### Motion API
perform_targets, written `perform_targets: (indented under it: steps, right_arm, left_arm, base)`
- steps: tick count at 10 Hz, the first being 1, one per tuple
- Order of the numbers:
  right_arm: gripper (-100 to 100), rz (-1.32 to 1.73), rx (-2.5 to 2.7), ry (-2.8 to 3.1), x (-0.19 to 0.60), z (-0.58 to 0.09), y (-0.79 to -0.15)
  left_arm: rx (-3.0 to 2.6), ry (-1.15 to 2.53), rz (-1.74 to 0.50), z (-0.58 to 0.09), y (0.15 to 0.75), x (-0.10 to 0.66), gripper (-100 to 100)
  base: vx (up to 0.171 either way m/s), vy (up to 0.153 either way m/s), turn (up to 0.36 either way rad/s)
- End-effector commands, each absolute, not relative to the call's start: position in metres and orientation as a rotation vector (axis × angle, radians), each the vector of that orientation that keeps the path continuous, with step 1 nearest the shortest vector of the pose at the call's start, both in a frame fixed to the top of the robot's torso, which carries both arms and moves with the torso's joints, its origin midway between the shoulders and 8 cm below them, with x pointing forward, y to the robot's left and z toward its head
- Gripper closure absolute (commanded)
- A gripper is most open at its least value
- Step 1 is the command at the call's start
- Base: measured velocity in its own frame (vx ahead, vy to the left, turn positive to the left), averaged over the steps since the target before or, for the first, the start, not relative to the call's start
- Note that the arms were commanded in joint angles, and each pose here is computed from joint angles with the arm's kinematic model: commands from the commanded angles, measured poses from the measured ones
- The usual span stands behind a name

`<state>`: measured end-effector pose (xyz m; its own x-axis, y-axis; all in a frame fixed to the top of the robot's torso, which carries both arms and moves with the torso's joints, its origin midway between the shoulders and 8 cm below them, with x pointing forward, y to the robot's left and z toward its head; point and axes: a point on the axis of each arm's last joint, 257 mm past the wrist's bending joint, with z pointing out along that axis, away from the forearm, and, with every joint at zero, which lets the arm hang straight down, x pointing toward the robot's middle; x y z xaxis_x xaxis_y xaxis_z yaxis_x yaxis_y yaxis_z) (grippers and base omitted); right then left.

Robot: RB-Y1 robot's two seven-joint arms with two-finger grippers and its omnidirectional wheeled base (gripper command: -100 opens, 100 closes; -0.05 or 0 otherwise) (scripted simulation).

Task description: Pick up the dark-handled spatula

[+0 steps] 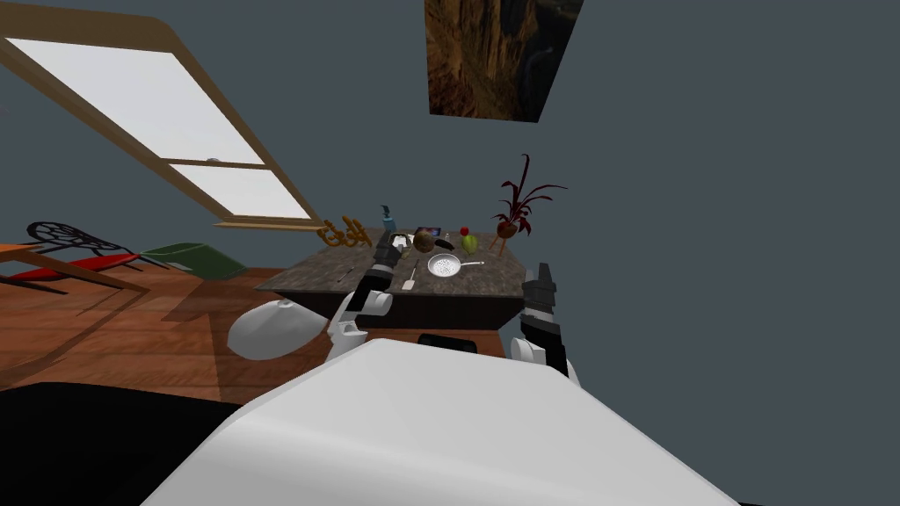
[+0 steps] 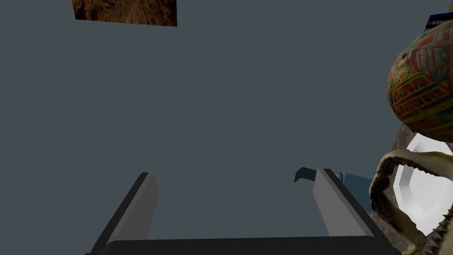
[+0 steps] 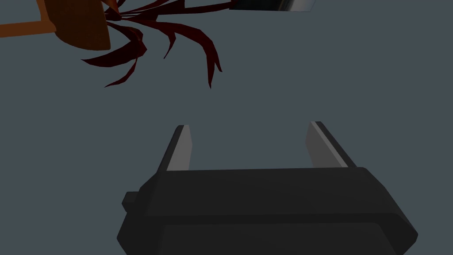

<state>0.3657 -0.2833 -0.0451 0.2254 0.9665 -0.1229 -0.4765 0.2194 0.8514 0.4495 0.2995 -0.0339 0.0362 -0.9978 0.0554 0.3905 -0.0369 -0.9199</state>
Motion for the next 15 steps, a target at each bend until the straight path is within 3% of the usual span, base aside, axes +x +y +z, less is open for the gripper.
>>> perform_targets:
  steps: [1, 15]
  right_arm:
    - [0, 1.150, 0.785, 0.775, 0.366, -0.045, -0.283]
    - [0, 1.150, 0.785, 0.775, 0.366, -0.045, -0.283]
  left_arm:
    - [-1.010, 0.872, -1.371, -0.045, 0.306, 0.460, -100]
    - [-1.509, 0.924, -1.333, -0.139, 0.366, 0.546, -100]
  base:
    - [0.007, 0.005, 0.008]
    - [0.008, -0.002, 0.010]
